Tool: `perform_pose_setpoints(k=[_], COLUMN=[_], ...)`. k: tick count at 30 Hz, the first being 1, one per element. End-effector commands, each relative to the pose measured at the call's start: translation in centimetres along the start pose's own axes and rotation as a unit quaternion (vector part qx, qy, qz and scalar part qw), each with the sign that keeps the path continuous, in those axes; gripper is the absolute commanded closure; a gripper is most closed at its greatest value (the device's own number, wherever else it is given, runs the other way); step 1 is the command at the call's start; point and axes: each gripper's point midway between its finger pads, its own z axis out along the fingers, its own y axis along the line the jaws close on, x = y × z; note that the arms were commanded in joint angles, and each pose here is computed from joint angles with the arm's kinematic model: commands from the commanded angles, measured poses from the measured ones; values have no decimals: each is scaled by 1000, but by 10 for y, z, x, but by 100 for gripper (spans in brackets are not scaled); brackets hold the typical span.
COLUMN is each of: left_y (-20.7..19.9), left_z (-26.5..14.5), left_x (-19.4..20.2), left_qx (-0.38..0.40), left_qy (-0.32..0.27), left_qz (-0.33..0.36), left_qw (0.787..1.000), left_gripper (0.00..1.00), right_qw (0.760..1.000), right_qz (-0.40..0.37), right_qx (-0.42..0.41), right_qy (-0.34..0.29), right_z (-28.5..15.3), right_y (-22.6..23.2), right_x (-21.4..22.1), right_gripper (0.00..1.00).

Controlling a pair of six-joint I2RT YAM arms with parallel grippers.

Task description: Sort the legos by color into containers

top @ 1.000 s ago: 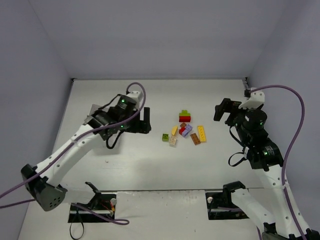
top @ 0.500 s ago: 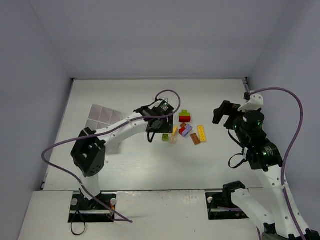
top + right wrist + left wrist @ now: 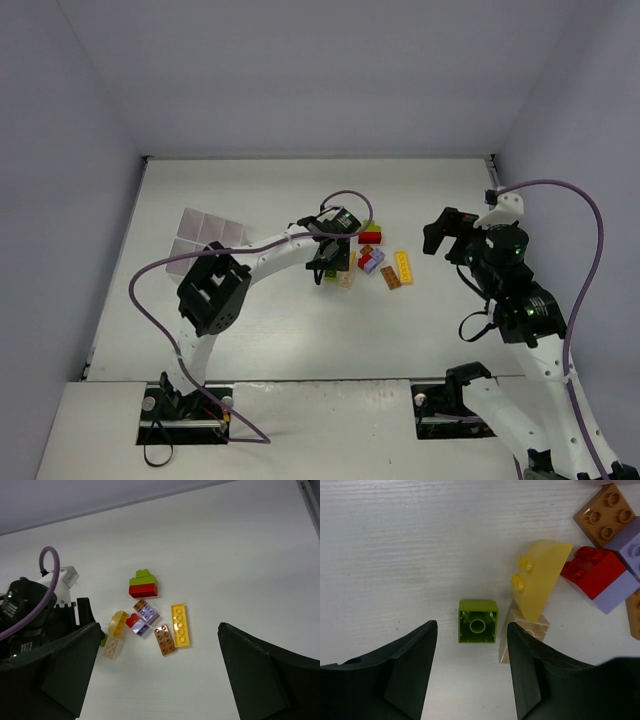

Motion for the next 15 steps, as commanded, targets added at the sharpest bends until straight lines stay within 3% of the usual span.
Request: perform_pose_setpoints(k=[1,10,11,15], left_y=[-14,-9,-8,1], left_z=[-8,9,10,-9], left_x=[-25,-19,-18,-27], left_qx=[13,-5,-7,-18], left_qy=[-40,-35,-33,-52], left_qz=[-24,-23,-22,-16], left_qw=[999,999,999,998], left_gripper=[48,61,73,94], right_qw=[1000,999,999,999], right_qz=[9,12,12,9], right_qx=[-24,-28,-27,-27], right_qy=[-13,-14,-15,-16], right_z=[-2,-8,-8,-10], right_y=[9,8,8,7], right_x=[-5,0,-1,-1], right_gripper=[1,1,1,0])
